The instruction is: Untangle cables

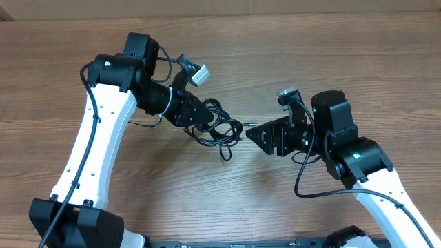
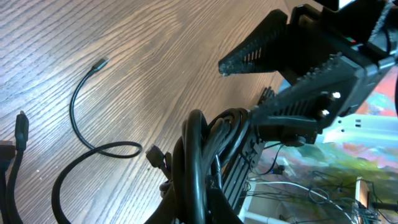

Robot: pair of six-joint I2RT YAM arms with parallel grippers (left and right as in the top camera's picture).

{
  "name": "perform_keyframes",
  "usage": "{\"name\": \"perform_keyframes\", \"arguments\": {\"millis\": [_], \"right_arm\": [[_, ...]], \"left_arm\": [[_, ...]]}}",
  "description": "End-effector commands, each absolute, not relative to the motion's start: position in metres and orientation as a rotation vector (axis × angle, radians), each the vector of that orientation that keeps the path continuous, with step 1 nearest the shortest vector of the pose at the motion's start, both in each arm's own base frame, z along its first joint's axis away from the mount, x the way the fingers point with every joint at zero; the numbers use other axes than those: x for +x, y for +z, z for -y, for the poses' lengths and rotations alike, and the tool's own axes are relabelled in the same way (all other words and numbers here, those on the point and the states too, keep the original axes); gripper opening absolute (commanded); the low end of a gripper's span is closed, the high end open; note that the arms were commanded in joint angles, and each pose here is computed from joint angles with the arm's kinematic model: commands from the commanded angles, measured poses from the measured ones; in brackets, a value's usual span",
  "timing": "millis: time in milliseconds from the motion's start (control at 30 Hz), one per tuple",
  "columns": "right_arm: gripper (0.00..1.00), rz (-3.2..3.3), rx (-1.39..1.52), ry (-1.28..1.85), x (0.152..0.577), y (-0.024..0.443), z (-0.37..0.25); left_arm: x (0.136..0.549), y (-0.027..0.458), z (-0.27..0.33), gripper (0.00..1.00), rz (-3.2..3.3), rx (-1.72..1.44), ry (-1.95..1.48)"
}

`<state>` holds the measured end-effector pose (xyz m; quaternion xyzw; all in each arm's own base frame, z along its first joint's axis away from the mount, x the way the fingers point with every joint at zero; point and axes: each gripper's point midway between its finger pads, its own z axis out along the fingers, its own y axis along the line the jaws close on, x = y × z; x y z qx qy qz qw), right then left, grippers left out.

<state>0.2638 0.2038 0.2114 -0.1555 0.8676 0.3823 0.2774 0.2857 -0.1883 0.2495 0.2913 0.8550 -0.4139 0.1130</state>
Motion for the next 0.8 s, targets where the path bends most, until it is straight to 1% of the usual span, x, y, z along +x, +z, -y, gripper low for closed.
{"name": "perform_keyframes", "arguments": {"millis": [0, 133, 267, 333, 400, 467, 500, 667, 767], "right_arm": [[0.65, -2.207, -0.577, 1.108, 0.254, 0.233, -0.216], [0.64, -1.996, -0.85, 1.142, 0.242, 0.251, -0.229], [0.59, -1.917, -0.953, 1.077, 0.242, 0.252, -0.229], [0.48, -1.909, -0.964, 1.069, 0.242, 0.252, -0.229], [0.34, -1.912, -0.963, 1.071, 0.241, 0.251, -0.229], [0.12, -1.927, -0.96, 1.076, 0.24, 0.249, -0.229], [0.04, -1.937, -0.959, 1.079, 0.239, 0.248, -0.228], [0.04, -2.019, -0.946, 1.106, 0.23, 0.236, -0.225], [0.04, -2.071, -0.935, 1.116, 0.224, 0.229, -0.222]], "left_arm": [[0.282, 0.261, 0.193, 0.04, -2.428, 0.951, -1.184], [0.275, 0.261, 0.202, 0.04, -2.387, 1.045, -1.183], [0.266, 0.263, 0.215, 0.04, -2.342, 1.13, -1.202], [0.263, 0.263, 0.22, 0.04, -2.322, 1.162, -1.206], [0.263, 0.264, 0.224, 0.04, -2.307, 1.177, -1.204], [0.264, 0.264, 0.225, 0.04, -2.301, 1.181, -1.2], [0.264, 0.264, 0.225, 0.04, -2.3, 1.179, -1.2], [0.27, 0.269, 0.228, 0.04, -2.332, 1.079, -1.241], [0.272, 0.283, 0.238, 0.04, -2.234, 1.073, -1.338]]}}
